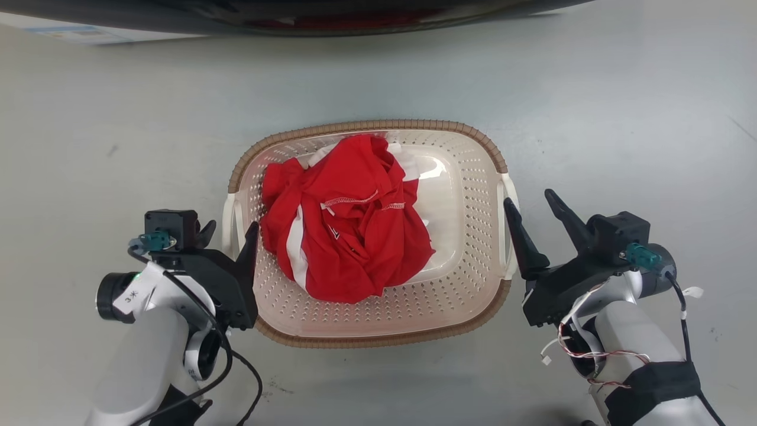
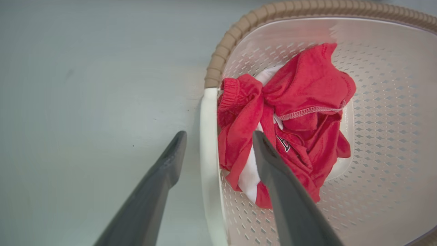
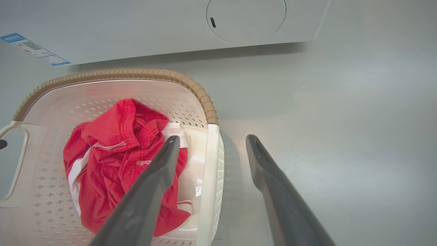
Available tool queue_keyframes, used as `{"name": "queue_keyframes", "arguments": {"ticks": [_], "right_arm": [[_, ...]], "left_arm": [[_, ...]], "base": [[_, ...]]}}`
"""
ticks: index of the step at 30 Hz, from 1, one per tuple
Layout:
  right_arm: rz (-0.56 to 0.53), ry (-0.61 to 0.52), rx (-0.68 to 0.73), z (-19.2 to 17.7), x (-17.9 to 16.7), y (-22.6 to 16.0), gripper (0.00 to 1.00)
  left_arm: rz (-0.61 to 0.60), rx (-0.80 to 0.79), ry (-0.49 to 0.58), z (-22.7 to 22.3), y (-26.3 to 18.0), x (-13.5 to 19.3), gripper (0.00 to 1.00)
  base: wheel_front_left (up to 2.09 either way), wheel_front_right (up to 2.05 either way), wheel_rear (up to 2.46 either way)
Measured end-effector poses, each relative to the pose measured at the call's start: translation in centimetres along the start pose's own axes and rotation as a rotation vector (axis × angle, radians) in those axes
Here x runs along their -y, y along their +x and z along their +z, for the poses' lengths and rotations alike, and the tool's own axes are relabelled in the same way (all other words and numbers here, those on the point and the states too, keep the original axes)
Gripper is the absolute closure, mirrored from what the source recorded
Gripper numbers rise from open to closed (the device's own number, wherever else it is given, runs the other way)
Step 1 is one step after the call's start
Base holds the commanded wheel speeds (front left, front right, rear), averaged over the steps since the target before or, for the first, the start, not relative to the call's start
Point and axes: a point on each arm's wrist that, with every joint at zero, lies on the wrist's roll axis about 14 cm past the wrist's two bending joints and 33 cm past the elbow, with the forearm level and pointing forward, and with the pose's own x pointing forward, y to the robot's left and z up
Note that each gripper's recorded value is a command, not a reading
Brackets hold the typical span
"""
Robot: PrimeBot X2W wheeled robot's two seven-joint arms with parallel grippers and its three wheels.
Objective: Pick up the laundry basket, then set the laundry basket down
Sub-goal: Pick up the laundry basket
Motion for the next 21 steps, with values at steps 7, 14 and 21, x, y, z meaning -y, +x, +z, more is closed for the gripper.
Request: {"name": "queue_keyframes", "arguments": {"ticks": [7, 14, 21], "right_arm": [[0.015, -0.001, -0.061, -2.2, -0.3, 0.5, 0.0], [0.018, -0.001, -0.094, -3.0, 0.0, 1.2, 0.0], [0.03, -0.014, -0.168, -4.8, -0.1, 1.4, 0.0]], "left_arm": [[0.007, -0.071, -0.012, -1.6, 1.2, -0.8, 0.0], [-0.017, -0.111, -0.025, -1.9, 2.6, -0.3, 0.0], [-0.026, -0.127, -0.023, -1.6, 3.6, -0.1, 0.0]], "base": [[0.0, 0.0, 0.0], [0.0, 0.0, 0.0], [0.0, 0.0, 0.0]]}}
